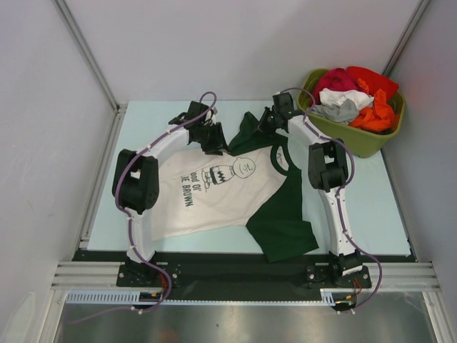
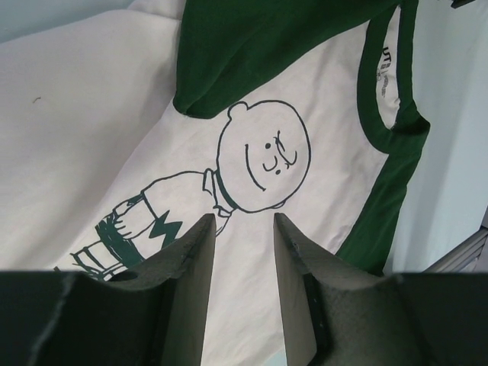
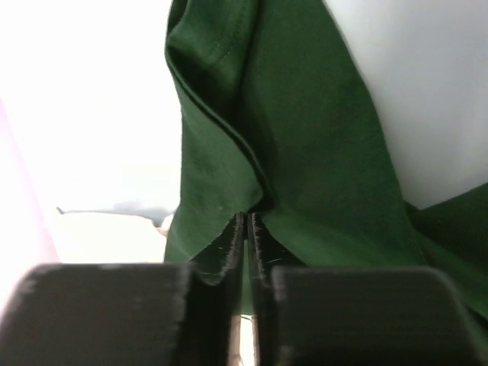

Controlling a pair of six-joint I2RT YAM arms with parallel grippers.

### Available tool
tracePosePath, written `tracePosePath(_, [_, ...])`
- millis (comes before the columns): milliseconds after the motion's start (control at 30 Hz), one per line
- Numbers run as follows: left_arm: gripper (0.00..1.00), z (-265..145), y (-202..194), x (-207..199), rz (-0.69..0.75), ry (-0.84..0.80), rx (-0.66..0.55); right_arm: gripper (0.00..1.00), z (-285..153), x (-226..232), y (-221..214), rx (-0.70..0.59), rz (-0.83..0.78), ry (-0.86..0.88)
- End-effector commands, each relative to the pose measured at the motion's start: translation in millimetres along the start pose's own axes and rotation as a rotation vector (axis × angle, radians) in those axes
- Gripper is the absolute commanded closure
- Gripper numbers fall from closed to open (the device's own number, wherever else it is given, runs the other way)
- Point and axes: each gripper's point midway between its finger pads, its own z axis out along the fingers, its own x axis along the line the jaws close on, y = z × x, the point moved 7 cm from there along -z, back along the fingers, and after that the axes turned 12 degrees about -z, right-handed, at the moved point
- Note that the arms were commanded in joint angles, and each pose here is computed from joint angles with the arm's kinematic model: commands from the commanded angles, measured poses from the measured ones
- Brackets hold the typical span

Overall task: Fold and stack the t-shirts
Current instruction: Fold the tshirt

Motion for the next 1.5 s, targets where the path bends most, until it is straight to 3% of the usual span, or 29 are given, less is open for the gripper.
tracePosePath(0, [0.58, -25, 7, -13, 0.026, -0.043, -0.056, 1.00, -6, 15, 14, -0.034, -0.019, 0.043])
tracePosePath(233, [0.60, -27, 14, -5, -0.028, -0.024, -0.074, 1.00, -65, 53, 6, -0.021, -0.057, -0.021])
tracePosePath(300, [0.60, -28, 15, -2, -0.041, -0.028, -0.071, 1.00, -72, 49, -21, 0.034, -0.020, -0.068])
tracePosePath(433, [0.58, -29, 12, -2, -0.064, -0.053, -0.037, 1.00, -107, 61, -50, 0.003, 0.059, -0.058])
tracePosePath(633, [0.53, -27, -6, -3, -0.155, -0.120, 0.022, 1.00, -116, 59, -92, 0.036, 0.156, -0.029])
tracePosePath(933, [0.51, -32, -22, -1, -0.214, -0.146, 0.044, 1.00, -118, 75, -131, 0.114, 0.163, -0.051])
tracePosePath(1033, [0.49, -30, -30, 0, -0.219, -0.145, 0.066, 0.88, -121, 77, -138, 0.144, 0.125, -0.003])
tracePosePath(1067, [0.47, -28, -34, 1, -0.218, -0.142, 0.076, 0.76, -121, 76, -135, 0.150, 0.109, 0.028])
tracePosePath(1133, [0.46, -24, -41, -3, -0.201, -0.139, 0.092, 0.65, -127, 75, -127, 0.159, 0.027, 0.095])
tracePosePath(1467, [0.46, 8, -52, -21, -0.086, -0.107, 0.085, 0.50, -176, -7, -65, 0.032, -0.140, 0.026])
